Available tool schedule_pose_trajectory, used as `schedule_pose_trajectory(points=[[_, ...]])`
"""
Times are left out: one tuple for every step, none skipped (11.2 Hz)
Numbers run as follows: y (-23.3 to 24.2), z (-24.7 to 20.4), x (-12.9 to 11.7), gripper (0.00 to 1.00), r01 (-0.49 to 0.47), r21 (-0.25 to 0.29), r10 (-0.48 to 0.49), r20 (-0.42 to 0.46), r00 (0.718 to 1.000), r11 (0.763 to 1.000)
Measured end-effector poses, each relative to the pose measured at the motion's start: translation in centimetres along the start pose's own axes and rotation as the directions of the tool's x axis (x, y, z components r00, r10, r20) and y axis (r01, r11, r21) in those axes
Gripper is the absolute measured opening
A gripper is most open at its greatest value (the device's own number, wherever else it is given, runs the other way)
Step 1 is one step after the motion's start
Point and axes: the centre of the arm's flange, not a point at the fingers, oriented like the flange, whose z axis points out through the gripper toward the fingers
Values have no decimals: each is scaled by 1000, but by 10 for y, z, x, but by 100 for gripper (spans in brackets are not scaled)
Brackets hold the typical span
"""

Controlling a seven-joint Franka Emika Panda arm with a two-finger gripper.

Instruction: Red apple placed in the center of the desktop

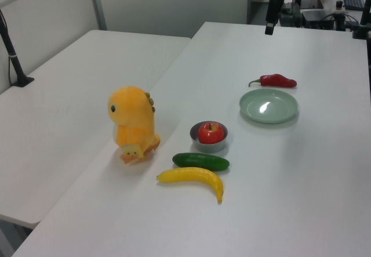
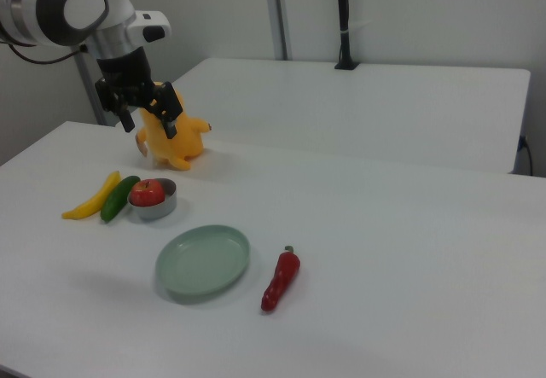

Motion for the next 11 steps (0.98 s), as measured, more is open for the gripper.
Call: schedule_pose_trajectory(points=[[0, 0, 0, 100, 0, 0, 0, -1, 1000, 1000], [0, 0, 0, 100, 0, 0, 0, -1, 1000, 1000], [0, 0, 0, 100, 0, 0, 0, -1, 1000, 1000], [0, 0, 0, 100, 0, 0, 0, -1, 1000, 1000], [0, 0, 0, 100, 0, 0, 0, -1, 1000, 1000], [0, 0, 0, 100, 0, 0, 0, -1, 1000, 1000], [0, 0, 0, 100, 0, 0, 0, -1, 1000, 1000], [0, 0, 0, 100, 0, 0, 0, -1, 1000, 1000], [-1, 0, 0, 100, 1, 0, -1, 0, 1000, 1000], [-2, 1, 0, 100, 3, 0, -3, 2, 1000, 1000], [-3, 3, 1, 100, 6, 0, -6, 6, 1000, 1000]])
